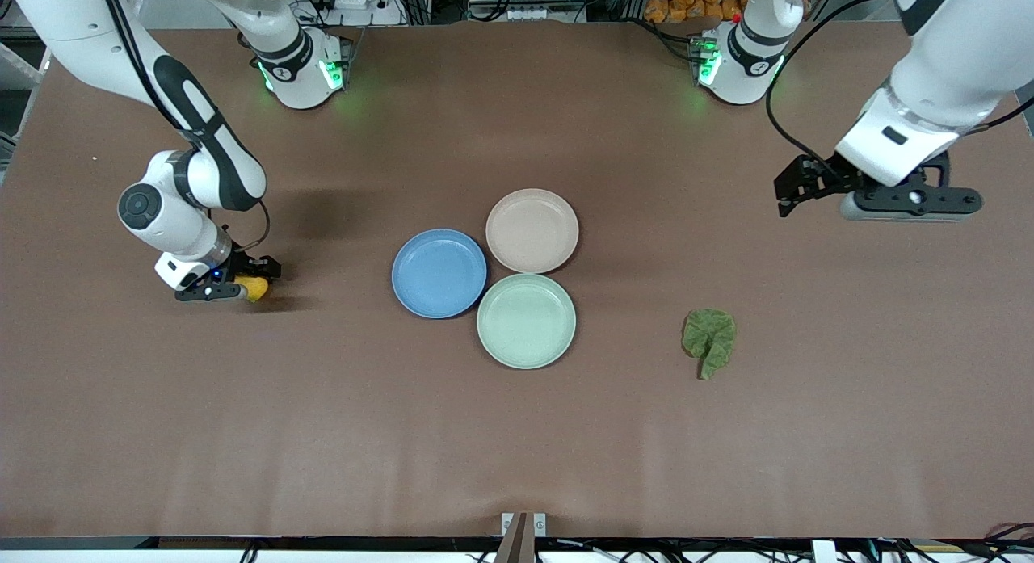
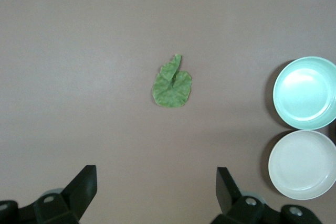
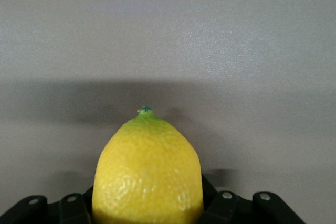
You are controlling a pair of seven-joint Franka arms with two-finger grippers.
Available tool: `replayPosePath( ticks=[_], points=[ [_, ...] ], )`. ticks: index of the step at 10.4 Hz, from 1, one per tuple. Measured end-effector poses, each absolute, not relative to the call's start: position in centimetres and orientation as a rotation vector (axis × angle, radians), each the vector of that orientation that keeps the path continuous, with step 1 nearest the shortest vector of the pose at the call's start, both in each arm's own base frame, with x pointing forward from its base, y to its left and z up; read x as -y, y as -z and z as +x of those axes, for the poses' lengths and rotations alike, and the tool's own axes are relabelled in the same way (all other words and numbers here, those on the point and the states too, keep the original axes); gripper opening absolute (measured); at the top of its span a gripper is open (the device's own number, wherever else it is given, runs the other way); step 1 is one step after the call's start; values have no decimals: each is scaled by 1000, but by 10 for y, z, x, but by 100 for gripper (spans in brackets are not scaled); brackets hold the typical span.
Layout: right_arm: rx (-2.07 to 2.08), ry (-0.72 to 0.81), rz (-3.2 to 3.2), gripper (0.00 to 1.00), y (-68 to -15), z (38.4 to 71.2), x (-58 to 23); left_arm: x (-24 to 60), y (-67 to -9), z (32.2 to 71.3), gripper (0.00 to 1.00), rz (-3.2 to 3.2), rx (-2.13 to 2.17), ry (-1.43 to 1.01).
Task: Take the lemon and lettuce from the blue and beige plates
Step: 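Lower the lemon onto the table and open the right gripper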
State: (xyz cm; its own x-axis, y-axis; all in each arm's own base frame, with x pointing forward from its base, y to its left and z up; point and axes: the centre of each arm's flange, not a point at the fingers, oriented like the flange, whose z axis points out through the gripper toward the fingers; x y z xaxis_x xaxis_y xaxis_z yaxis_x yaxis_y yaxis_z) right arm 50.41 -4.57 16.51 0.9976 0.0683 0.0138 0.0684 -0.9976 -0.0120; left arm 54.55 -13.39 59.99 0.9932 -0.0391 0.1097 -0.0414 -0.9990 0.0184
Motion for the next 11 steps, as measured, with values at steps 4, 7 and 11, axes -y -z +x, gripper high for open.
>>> replayPosePath(
  ticks=[4, 7, 11],
  points=[
    [85, 39, -3135, 100, -170, 510, 54, 133, -627, 557, 100, 3092, 57, -253],
    [64, -58, -3128, 100, -200, 531, 59, 130, -624, 553, 100, 3113, 51, -145],
    [12, -161, -3095, 100, -291, 562, 63, 126, -629, 551, 100, 3119, 43, -114]
  ],
)
